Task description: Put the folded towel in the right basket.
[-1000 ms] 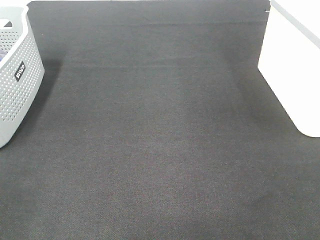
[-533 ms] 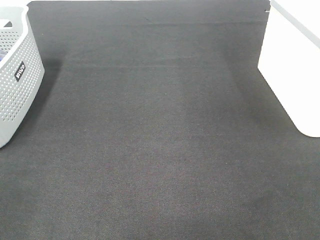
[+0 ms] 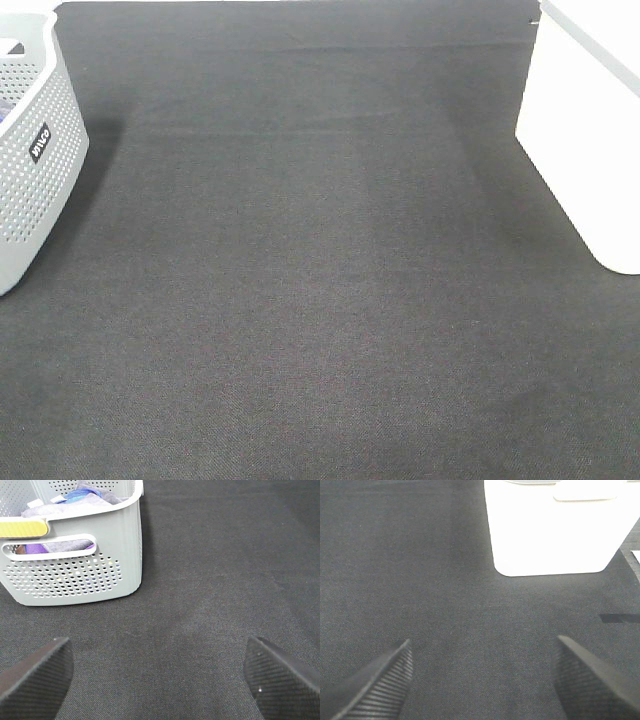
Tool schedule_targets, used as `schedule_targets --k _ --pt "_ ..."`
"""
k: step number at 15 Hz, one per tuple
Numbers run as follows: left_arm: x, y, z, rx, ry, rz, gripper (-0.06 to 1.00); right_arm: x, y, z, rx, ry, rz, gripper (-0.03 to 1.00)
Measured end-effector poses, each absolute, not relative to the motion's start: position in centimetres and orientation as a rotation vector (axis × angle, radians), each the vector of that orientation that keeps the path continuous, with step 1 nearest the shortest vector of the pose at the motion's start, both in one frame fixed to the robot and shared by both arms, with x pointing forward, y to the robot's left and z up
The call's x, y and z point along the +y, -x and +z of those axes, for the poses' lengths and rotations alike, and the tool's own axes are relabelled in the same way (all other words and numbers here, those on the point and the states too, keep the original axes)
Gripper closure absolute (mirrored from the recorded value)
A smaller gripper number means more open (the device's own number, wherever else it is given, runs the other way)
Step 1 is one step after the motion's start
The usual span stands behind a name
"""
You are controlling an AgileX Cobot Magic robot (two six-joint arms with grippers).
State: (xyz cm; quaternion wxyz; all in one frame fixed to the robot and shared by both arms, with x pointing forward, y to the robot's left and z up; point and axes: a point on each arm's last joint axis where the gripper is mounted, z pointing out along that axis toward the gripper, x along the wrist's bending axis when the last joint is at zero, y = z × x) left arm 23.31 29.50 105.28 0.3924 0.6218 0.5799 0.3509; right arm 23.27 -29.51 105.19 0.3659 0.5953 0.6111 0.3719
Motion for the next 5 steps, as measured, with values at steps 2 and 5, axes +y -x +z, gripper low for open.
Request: schedule_targets --k 2,5 --pt "29.50 -23.31 105.28 1.472 -1.579 0.891 0.07 -29.47 -23.27 105.19 1.572 -1.531 0.962 0.24" --pt "29.50 -23.31 105.28 1.472 -1.579 0.891 0.07 -29.48 -23.27 105.19 1.572 -1.531 0.960 0.24"
